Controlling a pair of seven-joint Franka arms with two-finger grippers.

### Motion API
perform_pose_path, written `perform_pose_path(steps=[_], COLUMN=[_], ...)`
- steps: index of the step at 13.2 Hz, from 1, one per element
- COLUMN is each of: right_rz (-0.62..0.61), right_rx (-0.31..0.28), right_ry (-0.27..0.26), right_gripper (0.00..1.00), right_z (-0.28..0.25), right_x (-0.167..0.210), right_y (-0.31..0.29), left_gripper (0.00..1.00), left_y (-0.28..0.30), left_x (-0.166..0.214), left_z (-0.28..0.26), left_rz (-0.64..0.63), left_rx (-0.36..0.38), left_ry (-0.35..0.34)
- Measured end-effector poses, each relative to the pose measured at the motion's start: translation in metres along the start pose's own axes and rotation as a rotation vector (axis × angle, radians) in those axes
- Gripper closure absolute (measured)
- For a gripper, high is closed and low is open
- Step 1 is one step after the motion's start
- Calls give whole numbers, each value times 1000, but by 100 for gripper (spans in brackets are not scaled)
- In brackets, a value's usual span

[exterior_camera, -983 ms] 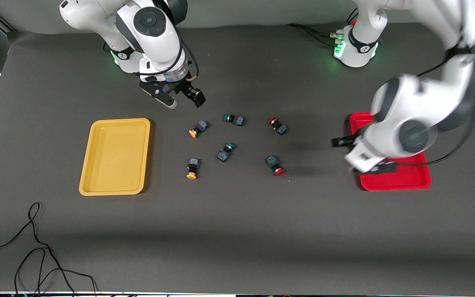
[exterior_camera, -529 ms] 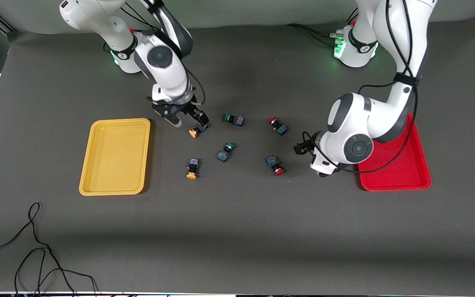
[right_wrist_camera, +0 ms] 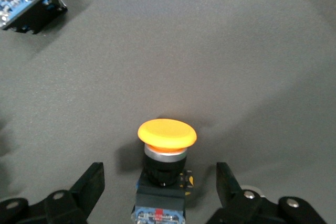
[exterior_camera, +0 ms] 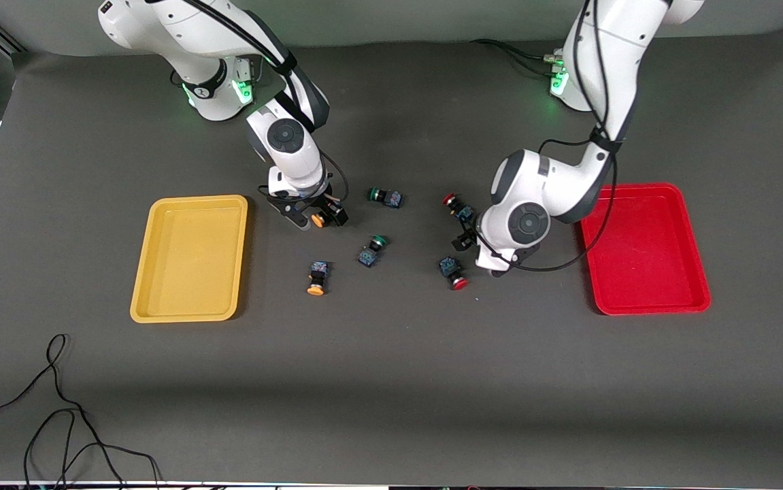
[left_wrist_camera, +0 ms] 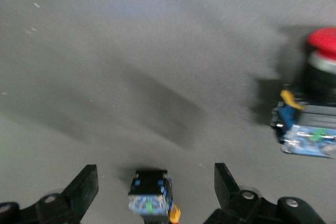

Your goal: Place red and yellow buttons in trays

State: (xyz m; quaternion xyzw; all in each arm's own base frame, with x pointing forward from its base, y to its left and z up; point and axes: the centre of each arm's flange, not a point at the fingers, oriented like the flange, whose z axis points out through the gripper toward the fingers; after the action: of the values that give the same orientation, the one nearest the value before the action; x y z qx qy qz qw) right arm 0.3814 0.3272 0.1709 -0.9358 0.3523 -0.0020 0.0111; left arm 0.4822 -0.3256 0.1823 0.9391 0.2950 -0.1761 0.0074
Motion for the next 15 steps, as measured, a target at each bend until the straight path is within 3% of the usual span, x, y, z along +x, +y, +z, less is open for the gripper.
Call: perform_pose_path(steps=[1,2,4,7,8,10,12,15], right_rz=[-1,-3,-12,-35,-41,-47,-64,-165], right_rx=[1,3,7,23,15,-30,-81,-100], right_ry=[0,0,1,1,-1,-12,-25,-37], right_gripper=[17,27,53,56,56,56,56,56], right_z=[0,-1,-2,-10,-18,-52,-110,-199], right_x=[0,-1,-6,-16,-19,-20,-13,37], right_y=[-1,-2,-4,-14,-18,-34,-57,-72], left_gripper=[4,12,19,56,61,61,61,61], left_y=[-1,-2,-2,-1,0,1,-7,-61], left_x=[-6,-12,-22,-39,-43,-46,-39,25], left_z=[9,15,17,13,12,3,-34,-144], left_rz=[7,13,28,40,38,40,55,174], left_rx=[1,4,6,3,2,-6,40,150], left_ry=[9,13,14,12,10,11,-14,-7])
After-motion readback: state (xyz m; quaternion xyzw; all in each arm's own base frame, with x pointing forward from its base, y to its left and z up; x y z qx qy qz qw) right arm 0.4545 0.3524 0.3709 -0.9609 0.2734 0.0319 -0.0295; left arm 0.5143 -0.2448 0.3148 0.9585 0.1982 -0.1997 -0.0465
